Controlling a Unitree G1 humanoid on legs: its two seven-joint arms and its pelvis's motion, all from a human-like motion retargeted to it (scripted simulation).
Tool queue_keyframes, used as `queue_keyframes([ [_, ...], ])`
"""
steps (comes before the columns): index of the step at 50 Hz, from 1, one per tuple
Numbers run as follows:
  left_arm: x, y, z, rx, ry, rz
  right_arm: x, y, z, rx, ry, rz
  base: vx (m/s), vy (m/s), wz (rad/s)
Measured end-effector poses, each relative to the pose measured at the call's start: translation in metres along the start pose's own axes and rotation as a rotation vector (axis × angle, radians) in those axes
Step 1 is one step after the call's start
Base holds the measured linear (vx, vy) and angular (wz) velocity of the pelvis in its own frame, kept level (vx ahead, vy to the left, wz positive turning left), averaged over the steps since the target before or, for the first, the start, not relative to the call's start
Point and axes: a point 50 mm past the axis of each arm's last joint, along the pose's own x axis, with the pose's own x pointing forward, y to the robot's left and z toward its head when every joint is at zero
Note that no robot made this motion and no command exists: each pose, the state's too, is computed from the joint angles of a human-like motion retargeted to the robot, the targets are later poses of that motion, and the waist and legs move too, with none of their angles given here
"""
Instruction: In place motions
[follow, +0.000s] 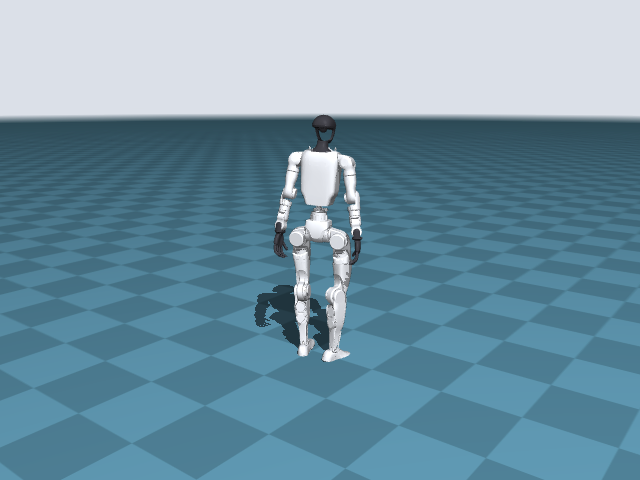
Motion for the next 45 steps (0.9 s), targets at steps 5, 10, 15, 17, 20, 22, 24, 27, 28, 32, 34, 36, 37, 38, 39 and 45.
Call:
queue_keyframes([
  [5, 0.0, -0.008, -0.01, -0.002, 0.057, -0.002, -0.001, 0.014, -0.011, 0.083, 0.074, 0.091, 0.0, -0.01, 0.34],
  [10, -0.002, 0.006, 0.011, 0.046, 0.047, 0.038, -0.002, 0.007, 0.003, 0.173, 0.085, 0.053, -0.03, 0.01, 1.22],
  [15, -0.012, 0.036, 0.071, 0.011, -0.076, 0.09, -0.008, -0.024, 0.061, 0.043, -0.066, -0.05, -0.1, 0.03, -1.39],
  [17, -0.02, 0.045, 0.106, -0.024, -0.159, 0.098, -0.016, -0.035, 0.094, 0.102, -0.169, -0.068, -0.06, 0.01, -0.18],
  [20, -0.044, 0.058, 0.171, -0.099, -0.339, 0.093, -0.04, -0.051, 0.161, 0.209, -0.38, -0.049, -0.04, 0.01, -0.06],
  [22, -0.065, 0.065, 0.211, -0.117, -0.47, 0.082, -0.061, -0.057, 0.204, 0.241, -0.521, -0.017, -0.09, 0.02, 0.0],
  [24, -0.094, 0.073, 0.253, -0.13, -0.608, 0.072, -0.089, -0.063, 0.248, 0.243, -0.671, 0.011, -0.09, 0.01, 0.05],
  [27, -0.144, 0.078, 0.308, -0.151, -0.808, 0.053, -0.138, -0.07, 0.303, 0.206, -0.872, 0.038, -0.05, -0.01, 0.04],
  [28, -0.161, 0.078, 0.323, -0.159, -0.867, 0.049, -0.154, -0.073, 0.318, 0.193, -0.932, 0.04, 0.0, 0.0, 0.0],
  [32, -0.23, 0.073, 0.373, -0.181, -1.093, 0.043, -0.219, -0.082, 0.362, 0.19, -1.143, 0.029, 0.0, 0.0, 0.0],
  [34, -0.262, 0.072, 0.39, -0.192, -1.197, 0.045, -0.25, -0.087, 0.377, 0.217, -1.234, 0.033, 0.0, 0.0, 0.0],
  [36, -0.292, 0.069, 0.403, -0.216, -1.288, 0.037, -0.281, -0.093, 0.388, 0.249, -1.325, 0.033, 0.0, 0.0, 0.0],
  [37, -0.306, 0.067, 0.408, -0.23, -1.331, 0.026, -0.295, -0.097, 0.392, 0.262, -1.37, 0.029, 0.0, 0.0, 0.0],
  [38, -0.319, 0.065, 0.412, -0.244, -1.373, 0.011, -0.309, -0.101, 0.395, 0.269, -1.414, 0.018, 0.0, 0.0, 0.0],
  [39, -0.331, 0.063, 0.416, -0.255, -1.413, -0.006, -0.322, -0.106, 0.397, 0.272, -1.455, 0.001, 0.0, 0.0, 0.0],
  [45, -0.379, 0.054, 0.426, -0.269, -1.559, -0.096, -0.382, -0.131, 0.398, 0.263, -1.613, -0.14, 0.0, 0.0, 0.0],
])
